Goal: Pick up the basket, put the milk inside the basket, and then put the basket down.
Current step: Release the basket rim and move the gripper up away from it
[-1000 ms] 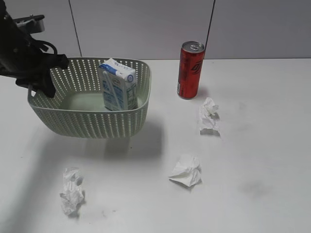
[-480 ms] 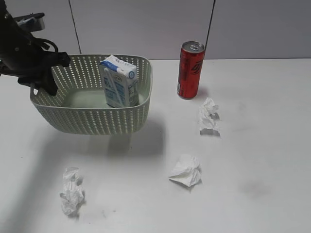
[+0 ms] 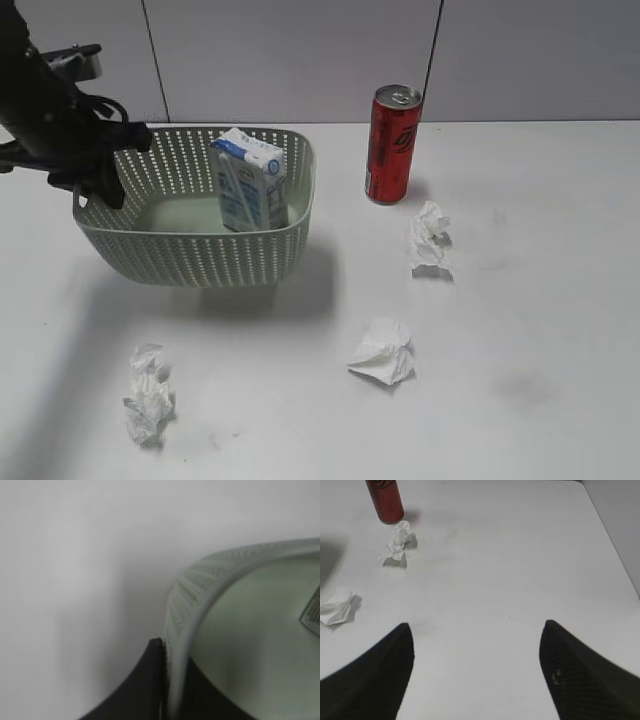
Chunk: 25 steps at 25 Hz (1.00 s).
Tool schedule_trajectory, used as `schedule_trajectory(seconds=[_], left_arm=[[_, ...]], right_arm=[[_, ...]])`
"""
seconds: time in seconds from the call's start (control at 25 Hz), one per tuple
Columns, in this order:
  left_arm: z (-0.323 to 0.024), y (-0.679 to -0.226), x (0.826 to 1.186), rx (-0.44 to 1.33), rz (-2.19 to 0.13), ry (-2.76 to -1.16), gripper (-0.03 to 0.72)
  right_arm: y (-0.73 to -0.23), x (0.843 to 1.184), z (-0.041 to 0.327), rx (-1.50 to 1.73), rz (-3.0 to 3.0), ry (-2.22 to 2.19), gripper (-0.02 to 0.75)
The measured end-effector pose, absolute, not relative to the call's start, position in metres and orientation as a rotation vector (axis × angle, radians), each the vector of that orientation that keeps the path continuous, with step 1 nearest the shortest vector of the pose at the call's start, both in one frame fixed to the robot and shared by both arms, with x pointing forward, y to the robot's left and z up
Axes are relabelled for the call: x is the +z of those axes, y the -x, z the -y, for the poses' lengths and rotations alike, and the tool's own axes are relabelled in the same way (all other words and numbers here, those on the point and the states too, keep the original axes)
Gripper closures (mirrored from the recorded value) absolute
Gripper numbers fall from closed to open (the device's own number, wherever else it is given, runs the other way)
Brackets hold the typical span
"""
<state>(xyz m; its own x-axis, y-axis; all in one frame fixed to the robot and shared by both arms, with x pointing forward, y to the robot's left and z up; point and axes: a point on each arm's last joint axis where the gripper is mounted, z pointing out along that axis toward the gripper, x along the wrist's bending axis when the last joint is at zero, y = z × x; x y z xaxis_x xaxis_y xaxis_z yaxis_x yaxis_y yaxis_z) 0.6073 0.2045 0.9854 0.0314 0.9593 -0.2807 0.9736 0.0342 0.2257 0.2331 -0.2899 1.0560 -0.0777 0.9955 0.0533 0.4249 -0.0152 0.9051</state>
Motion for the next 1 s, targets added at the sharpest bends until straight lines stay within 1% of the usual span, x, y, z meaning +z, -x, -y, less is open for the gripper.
schedule_trajectory(seconds=[0.32, 0.44, 0.48, 0.56, 0.76, 0.8, 0.88, 1.0], left_arm=[[-0.203, -0.619, 0.953, -0.06, -2.0, -1.954, 0.703], [-0.203, -0.622, 0.946, -0.061, -2.009, -1.954, 0.676], [-0.203, -0.622, 0.944, -0.061, -2.01, -1.951, 0.647], [-0.202, -0.623, 0.944, -0.069, -2.015, -1.933, 0.561], [-0.201, -0.624, 0.946, -0.074, -2.015, -1.91, 0.199], [-0.201, -0.623, 0.946, -0.078, -2.016, -1.913, 0.142], [-0.201, -0.621, 0.951, -0.087, -2.014, -1.924, 0.085], [-0.203, -0.613, 0.975, -0.065, -1.979, -1.928, 0.06]], right_arm=[[-0.233, 1.056, 0.29, 1.063, -1.58, -1.512, 0.149], [-0.233, 1.056, 0.29, 1.064, -1.581, -1.513, 0.149], [-0.233, 1.056, 0.29, 1.064, -1.581, -1.513, 0.149], [-0.233, 1.056, 0.29, 1.064, -1.581, -1.513, 0.149], [-0.233, 1.056, 0.29, 1.064, -1.581, -1.513, 0.148], [-0.233, 1.056, 0.29, 1.064, -1.581, -1.513, 0.148], [-0.233, 1.056, 0.29, 1.064, -1.581, -1.513, 0.148], [-0.233, 1.056, 0.29, 1.064, -1.581, -1.513, 0.148]])
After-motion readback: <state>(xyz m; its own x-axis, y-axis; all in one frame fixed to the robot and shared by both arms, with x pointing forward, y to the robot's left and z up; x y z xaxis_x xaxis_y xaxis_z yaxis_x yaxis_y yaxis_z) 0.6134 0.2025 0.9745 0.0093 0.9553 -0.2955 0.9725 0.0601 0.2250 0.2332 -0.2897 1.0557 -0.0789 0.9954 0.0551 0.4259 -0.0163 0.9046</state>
